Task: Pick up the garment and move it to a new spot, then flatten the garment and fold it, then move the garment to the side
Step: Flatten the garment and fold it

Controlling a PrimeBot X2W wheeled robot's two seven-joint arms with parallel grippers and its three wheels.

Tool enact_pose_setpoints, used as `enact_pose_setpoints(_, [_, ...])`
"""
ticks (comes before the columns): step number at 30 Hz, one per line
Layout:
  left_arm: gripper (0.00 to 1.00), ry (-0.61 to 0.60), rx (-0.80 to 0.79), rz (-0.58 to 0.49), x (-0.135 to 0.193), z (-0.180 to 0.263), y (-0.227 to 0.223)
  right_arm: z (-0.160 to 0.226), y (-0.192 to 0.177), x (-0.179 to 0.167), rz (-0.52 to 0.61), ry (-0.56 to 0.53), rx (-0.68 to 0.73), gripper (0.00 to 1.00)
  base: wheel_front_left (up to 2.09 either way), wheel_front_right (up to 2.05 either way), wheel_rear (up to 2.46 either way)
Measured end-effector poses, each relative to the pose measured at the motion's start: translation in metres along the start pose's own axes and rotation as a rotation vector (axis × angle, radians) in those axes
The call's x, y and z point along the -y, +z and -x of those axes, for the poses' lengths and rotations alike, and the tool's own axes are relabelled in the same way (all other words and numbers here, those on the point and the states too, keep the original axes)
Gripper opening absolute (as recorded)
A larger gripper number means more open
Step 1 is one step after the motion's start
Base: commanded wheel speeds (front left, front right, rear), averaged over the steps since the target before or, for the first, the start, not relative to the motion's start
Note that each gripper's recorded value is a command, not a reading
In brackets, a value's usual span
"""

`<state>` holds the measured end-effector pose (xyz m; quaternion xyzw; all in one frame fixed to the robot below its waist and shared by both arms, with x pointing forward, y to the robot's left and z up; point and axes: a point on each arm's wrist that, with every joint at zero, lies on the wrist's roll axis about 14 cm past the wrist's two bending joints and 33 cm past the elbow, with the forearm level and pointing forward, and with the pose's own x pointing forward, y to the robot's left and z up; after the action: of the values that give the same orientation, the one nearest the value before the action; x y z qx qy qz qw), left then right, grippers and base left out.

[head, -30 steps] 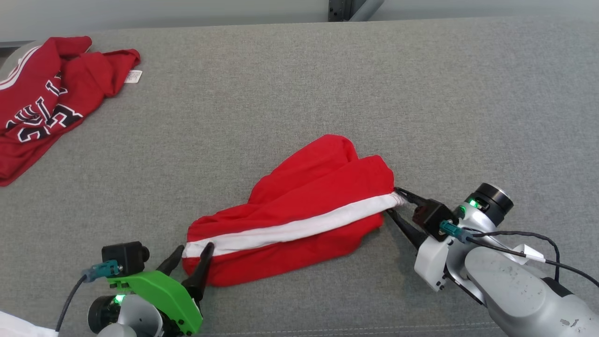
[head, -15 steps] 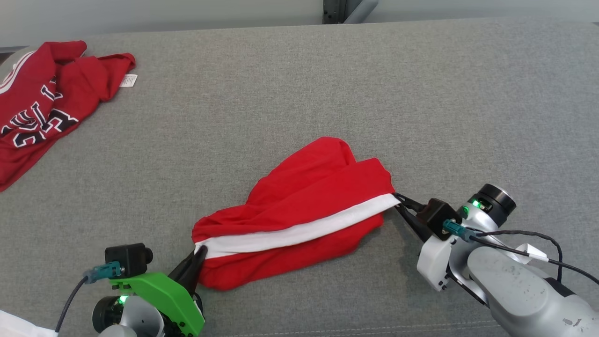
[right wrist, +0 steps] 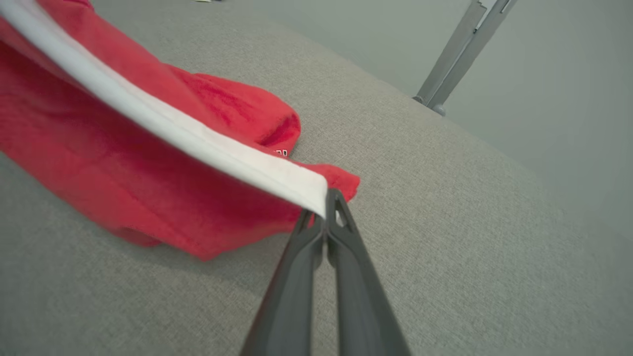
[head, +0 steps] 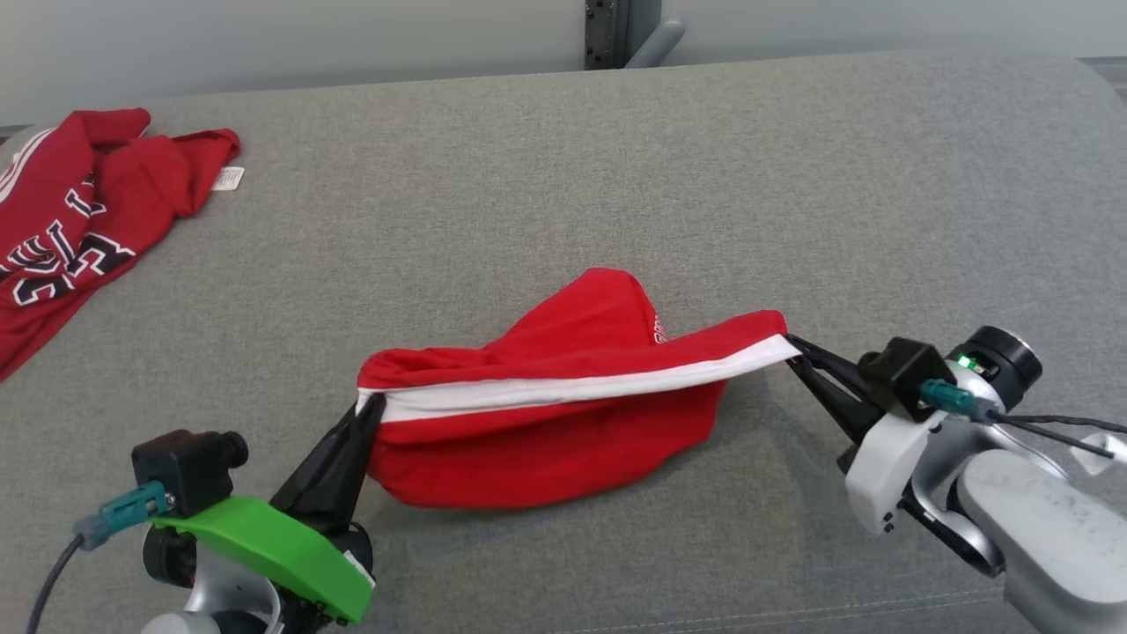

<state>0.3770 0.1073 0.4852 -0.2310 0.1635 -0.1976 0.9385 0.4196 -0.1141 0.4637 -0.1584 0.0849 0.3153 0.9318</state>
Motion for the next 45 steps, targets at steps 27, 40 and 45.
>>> enact_pose_setpoints(27, [0.0, -0.19, 0.36, -0.417, 0.074, -0.188, 0.27, -0.028, 0.251, 0.245, -0.159, -0.403, 0.603, 0.0, 0.0, 0.0, 0.0])
enact_pose_setpoints(40, [0.0, -0.127, 0.413, -0.531, -0.01, -0.319, 0.195, -0.163, 0.147, 0.257, -0.263, -0.477, 0.605, 0.0, 0.0, 0.0, 0.0])
enact_pose_setpoints(45, [0.0, -0.113, 0.195, -0.47, -0.054, -0.32, 0.067, -0.156, 0.033, 0.222, -0.383, -0.449, 0.414, 0.0, 0.0, 0.0, 0.0])
